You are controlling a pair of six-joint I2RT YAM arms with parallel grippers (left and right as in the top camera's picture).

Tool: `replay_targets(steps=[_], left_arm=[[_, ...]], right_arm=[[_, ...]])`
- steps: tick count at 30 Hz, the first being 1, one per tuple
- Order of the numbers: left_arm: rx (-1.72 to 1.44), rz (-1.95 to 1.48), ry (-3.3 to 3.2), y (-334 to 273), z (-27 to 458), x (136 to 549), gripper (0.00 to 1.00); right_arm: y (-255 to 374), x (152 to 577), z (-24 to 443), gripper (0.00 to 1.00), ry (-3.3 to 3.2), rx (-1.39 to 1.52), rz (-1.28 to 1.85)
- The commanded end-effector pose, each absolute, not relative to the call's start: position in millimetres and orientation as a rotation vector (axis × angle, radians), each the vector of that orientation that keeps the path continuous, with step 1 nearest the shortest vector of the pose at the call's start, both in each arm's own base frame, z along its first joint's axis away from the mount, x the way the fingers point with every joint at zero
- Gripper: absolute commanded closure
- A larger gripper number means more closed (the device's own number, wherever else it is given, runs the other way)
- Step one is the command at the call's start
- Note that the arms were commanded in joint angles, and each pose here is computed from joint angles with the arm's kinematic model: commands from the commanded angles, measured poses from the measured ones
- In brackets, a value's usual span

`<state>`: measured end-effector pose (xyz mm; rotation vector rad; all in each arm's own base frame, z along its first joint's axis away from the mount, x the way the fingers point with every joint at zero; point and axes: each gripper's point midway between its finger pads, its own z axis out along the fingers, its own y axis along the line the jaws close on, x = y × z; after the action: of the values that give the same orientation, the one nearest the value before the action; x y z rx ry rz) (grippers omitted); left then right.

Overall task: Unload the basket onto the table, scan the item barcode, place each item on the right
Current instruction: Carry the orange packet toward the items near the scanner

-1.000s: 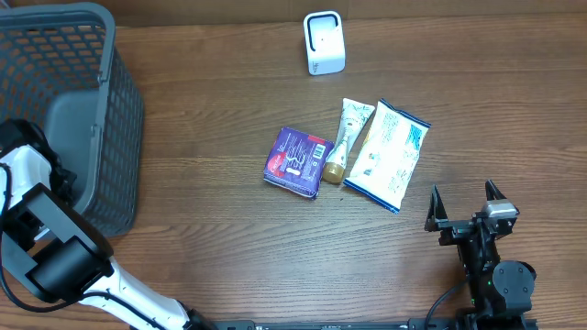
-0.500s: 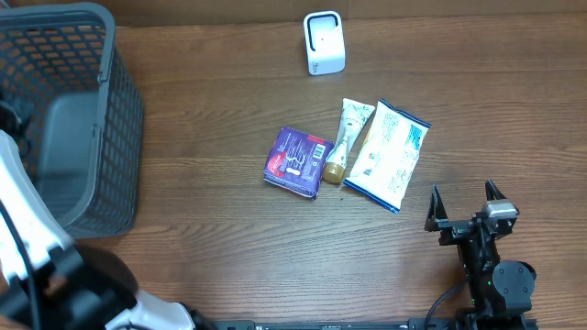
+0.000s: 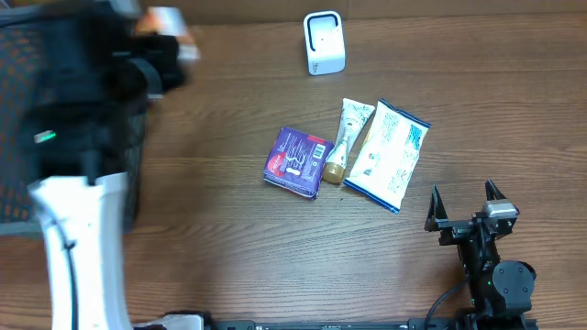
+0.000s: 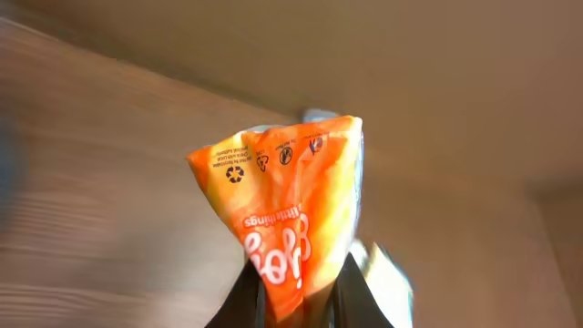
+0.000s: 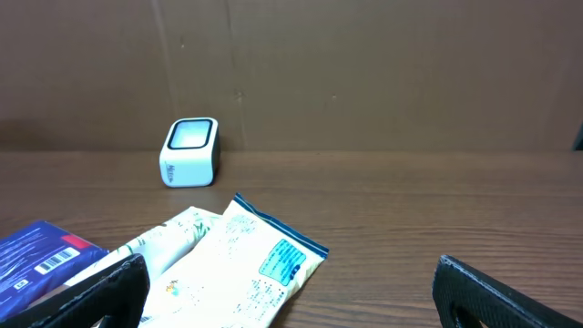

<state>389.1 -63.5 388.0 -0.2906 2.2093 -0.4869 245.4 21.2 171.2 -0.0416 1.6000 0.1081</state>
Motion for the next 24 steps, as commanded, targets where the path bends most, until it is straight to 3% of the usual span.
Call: replay_targets(steps=[1, 8, 13, 15, 16, 19, 21, 24], left_arm=[[-0.095, -0.526, 2.421, -139, 319, 393, 0.96], [0.208, -0.557, 2.674, -265, 202, 391, 0.96], [0.329, -0.559, 2.722, -317, 144, 392, 0.93], [0.344, -0.558, 2.730, -324, 132, 393, 0.85], [0.350, -0.558, 2.727, -326, 128, 394, 0.72], [0.374, -0.559, 2.707, -328, 129, 398, 0.62], [0.397, -0.556, 2.689, -327, 133, 402, 0.43], [0.405, -0.551, 2.671, -322, 144, 408, 0.34]], right_arm=[[18, 246, 170, 0.00, 1.595, -0.034, 0.090], [18, 246, 170, 0.00, 1.595, -0.034, 0.090], [18, 246, 170, 0.00, 1.595, -0.034, 0.090], [18, 246, 170, 0.00, 1.595, -0.034, 0.090], [18, 246, 170, 0.00, 1.595, -0.034, 0.090], [18, 246, 170, 0.00, 1.595, -0.034, 0.090], [18, 246, 170, 0.00, 1.595, -0.034, 0.090], [18, 246, 170, 0.00, 1.595, -0.034, 0.090]])
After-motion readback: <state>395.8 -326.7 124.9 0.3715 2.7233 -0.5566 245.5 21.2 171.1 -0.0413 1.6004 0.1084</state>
